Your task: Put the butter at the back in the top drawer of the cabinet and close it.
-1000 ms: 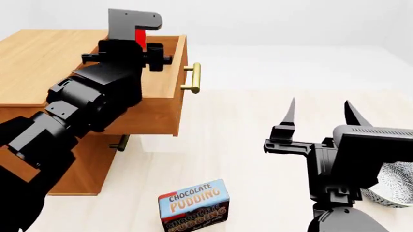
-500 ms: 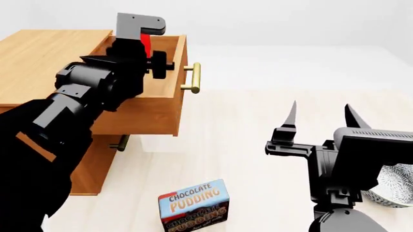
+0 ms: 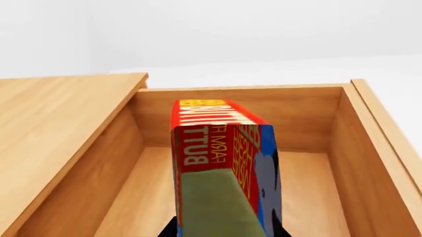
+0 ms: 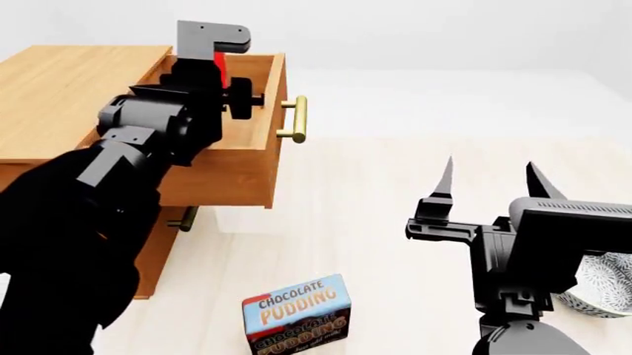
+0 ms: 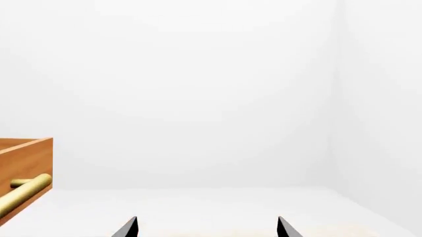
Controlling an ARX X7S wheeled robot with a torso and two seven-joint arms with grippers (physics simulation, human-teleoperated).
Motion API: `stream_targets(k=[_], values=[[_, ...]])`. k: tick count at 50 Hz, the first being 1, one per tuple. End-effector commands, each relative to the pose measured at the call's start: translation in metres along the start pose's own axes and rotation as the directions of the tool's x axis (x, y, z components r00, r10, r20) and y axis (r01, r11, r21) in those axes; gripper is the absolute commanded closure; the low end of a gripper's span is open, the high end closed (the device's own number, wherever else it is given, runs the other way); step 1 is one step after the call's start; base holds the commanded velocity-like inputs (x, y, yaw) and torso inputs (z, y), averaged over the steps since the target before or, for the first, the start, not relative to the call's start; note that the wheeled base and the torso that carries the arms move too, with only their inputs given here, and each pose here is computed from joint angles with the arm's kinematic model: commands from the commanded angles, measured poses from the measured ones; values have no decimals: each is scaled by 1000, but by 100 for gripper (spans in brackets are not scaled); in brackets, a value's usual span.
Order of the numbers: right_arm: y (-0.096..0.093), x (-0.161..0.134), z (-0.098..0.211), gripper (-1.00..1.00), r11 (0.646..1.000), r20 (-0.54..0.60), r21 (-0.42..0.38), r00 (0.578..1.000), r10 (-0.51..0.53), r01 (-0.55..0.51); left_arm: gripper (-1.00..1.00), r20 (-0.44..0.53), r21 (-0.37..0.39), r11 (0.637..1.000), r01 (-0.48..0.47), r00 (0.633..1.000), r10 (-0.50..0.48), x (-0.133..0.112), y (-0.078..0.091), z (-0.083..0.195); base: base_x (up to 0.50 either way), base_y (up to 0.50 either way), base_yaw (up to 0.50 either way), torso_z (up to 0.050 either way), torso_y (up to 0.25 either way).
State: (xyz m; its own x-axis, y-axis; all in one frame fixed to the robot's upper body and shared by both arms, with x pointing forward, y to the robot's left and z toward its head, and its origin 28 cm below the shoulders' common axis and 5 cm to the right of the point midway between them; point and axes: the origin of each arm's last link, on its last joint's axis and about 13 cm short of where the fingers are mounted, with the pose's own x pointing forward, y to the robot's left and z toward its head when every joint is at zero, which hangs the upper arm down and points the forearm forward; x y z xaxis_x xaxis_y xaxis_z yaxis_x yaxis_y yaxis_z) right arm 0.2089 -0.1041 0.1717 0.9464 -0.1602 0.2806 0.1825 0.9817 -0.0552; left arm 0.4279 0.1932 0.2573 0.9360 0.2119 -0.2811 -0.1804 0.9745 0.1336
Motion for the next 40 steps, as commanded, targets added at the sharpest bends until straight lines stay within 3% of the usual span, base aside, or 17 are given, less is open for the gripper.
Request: stream_targets(k=[1, 20, 21, 34, 40], values=[[-1, 0, 0, -100, 1000, -2, -1, 1000, 1, -1, 100, 27, 34, 997, -76, 997, 75, 2, 4, 0, 0, 0, 0, 0, 0], [-2, 0, 1, -100, 1000, -1, -1, 1000, 1, -1, 100, -12, 24, 996, -89, 996, 89, 2, 3, -3, 1, 0, 0, 0, 0], [-2, 0, 1, -100, 1000, -1, -1, 1000, 1, -1, -100, -15, 25, 996, -90, 996, 90, 2, 3, -3, 0, 0, 0, 0, 0], [0, -1, -1, -100, 1000, -7, 0, 1000, 6, -6, -100, 9, 6, 991, -130, 991, 130, 1, 6, 5, 0, 0, 0, 0, 1], [0, 0, -2, -100, 1000, -8, 1, 1000, 8, -8, -100, 73, -35, 992, -120, 990, 122, -2, 5, 17, 0, 0, 0, 0, 0]])
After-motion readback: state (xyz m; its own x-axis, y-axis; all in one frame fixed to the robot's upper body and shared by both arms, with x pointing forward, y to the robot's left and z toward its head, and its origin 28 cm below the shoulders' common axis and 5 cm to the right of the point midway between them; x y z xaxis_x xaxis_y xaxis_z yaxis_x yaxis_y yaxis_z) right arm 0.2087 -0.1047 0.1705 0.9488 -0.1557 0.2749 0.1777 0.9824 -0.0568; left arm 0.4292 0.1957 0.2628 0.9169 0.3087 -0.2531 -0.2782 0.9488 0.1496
